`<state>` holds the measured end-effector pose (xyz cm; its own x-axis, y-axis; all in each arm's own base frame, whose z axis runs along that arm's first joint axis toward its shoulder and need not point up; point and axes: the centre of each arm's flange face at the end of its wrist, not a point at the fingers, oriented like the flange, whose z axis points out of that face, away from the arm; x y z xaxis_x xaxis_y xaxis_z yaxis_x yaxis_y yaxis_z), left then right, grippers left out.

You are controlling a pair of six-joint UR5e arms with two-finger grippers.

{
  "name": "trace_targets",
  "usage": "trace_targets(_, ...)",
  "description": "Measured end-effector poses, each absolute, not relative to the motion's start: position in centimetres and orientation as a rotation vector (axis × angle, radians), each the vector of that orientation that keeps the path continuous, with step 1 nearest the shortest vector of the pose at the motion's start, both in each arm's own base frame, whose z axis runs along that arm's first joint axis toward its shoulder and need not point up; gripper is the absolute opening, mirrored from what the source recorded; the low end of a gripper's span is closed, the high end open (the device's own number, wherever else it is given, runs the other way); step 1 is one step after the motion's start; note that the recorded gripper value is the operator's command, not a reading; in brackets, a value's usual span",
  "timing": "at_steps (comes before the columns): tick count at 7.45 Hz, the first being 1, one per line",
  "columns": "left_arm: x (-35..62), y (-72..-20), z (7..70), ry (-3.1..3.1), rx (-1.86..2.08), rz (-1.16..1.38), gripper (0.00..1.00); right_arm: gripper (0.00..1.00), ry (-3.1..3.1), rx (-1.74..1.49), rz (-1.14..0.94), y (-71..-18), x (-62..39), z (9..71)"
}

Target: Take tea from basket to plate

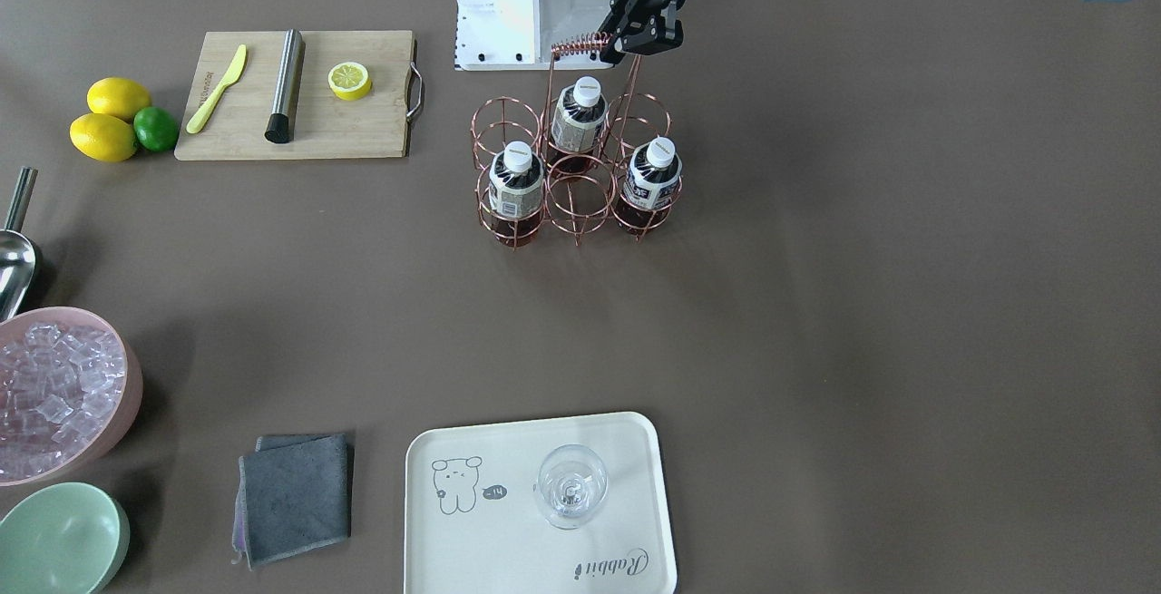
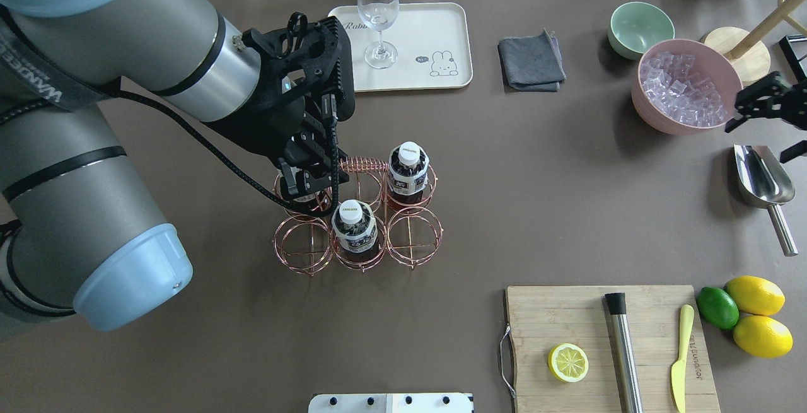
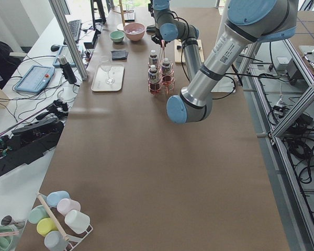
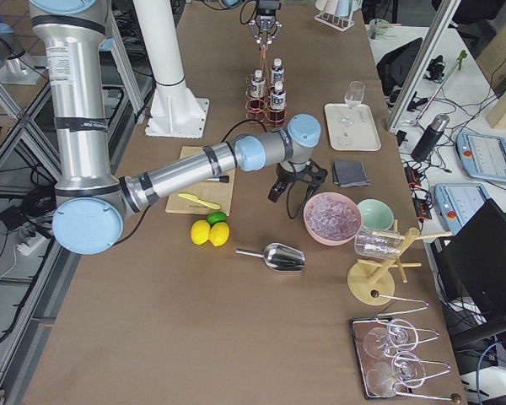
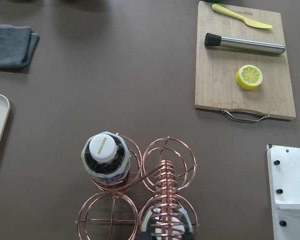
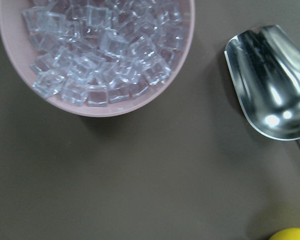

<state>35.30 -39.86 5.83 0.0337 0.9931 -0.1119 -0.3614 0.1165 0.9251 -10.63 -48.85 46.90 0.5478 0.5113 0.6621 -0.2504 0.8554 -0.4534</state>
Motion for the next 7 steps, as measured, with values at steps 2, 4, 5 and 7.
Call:
trace_targets(2,36.9,-39.4,5.3,0.98,0.862,1.27,0.0,1.0,-0.881,-0.365,0.522,-51.0,-17.8,40.0)
trace_targets(4,38.0,-40.0,5.4,0.984,0.872,1.27,0.0,1.0,-0.893,-0.423,0.582,-51.9,-24.0,33.5)
trace_targets(5,38.2,-40.1,5.4,0.985,0.874,1.27,0.0,1.0,-0.886,-0.44,0.579,-51.8,-26.8,31.1)
trace_targets(7,38.2,-40.1,5.4,0.986,0.877,1.269,0.0,0.99,-0.892,-0.427,0.515,-50.9,-31.8,26.1)
